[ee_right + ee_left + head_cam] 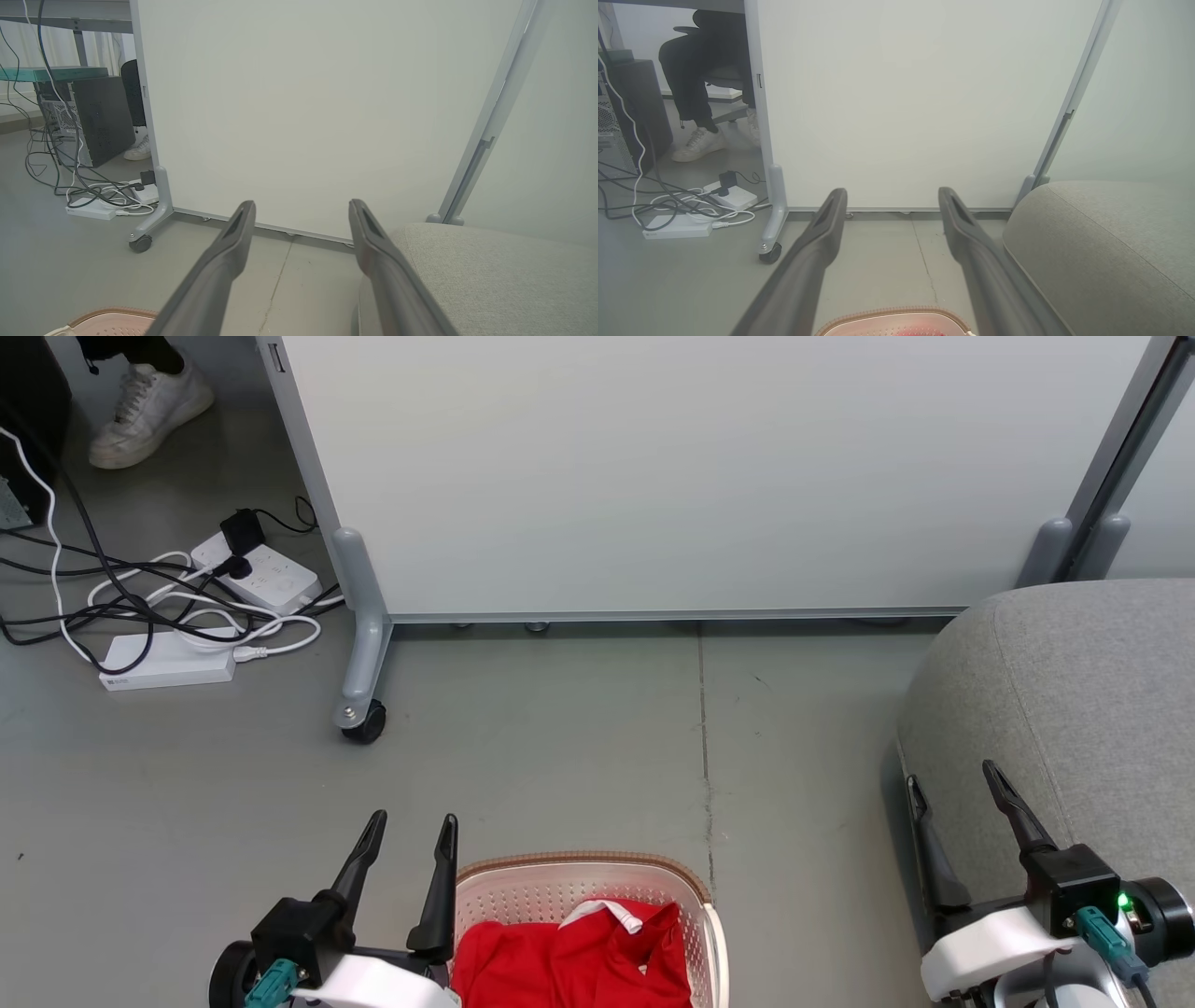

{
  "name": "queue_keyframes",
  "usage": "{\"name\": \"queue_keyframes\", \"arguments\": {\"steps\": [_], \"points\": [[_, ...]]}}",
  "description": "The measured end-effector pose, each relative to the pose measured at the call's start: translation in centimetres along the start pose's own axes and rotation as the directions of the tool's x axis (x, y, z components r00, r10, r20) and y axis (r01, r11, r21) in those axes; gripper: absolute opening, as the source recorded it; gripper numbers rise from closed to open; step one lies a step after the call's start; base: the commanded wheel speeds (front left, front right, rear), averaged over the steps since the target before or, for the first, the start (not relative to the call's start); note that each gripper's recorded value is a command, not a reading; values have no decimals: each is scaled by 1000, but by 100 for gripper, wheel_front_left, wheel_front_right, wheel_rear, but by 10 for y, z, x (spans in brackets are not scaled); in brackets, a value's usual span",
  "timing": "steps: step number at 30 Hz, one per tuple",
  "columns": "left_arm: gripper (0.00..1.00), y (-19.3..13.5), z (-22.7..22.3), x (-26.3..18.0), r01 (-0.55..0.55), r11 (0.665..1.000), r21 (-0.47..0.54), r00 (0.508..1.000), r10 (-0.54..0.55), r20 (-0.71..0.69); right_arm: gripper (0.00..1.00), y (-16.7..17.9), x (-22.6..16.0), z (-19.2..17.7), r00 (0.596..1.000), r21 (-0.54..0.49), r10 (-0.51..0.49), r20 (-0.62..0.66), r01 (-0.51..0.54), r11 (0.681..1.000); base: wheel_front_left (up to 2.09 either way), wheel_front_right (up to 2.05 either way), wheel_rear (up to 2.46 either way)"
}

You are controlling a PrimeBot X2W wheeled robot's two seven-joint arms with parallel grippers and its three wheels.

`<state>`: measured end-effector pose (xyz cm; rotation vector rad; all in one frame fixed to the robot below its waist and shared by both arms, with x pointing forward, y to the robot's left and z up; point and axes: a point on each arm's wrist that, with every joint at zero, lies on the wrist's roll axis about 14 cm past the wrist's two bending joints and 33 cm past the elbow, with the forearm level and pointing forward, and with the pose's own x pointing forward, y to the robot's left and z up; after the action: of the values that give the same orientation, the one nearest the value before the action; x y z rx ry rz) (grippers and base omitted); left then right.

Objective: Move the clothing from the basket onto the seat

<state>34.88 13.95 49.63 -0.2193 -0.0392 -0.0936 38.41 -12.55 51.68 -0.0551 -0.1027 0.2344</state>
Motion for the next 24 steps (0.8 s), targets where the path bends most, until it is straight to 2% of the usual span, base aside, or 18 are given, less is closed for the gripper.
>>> {"name": "queue_keyframes", "arguments": {"steps": [12, 18, 24], "points": [[100, -2, -7, 1, 9, 1000, -1, 1000, -9, -24, 100, -1, 1, -4, 1000, 9, -2, -11, 2, 1000, 0, 0, 0], [100, -7, -36, 4, 30, 999, 14, 993, -28, -117, 100, -6, 3, -16, 999, 7, -13, -43, 14, 1000, 0, 0, 0], [100, -9, -70, 26, 67, 997, 44, 974, -56, -217, 100, -23, 14, -39, 993, 22, -57, -99, 59, 998, 0, 0, 0]]}}
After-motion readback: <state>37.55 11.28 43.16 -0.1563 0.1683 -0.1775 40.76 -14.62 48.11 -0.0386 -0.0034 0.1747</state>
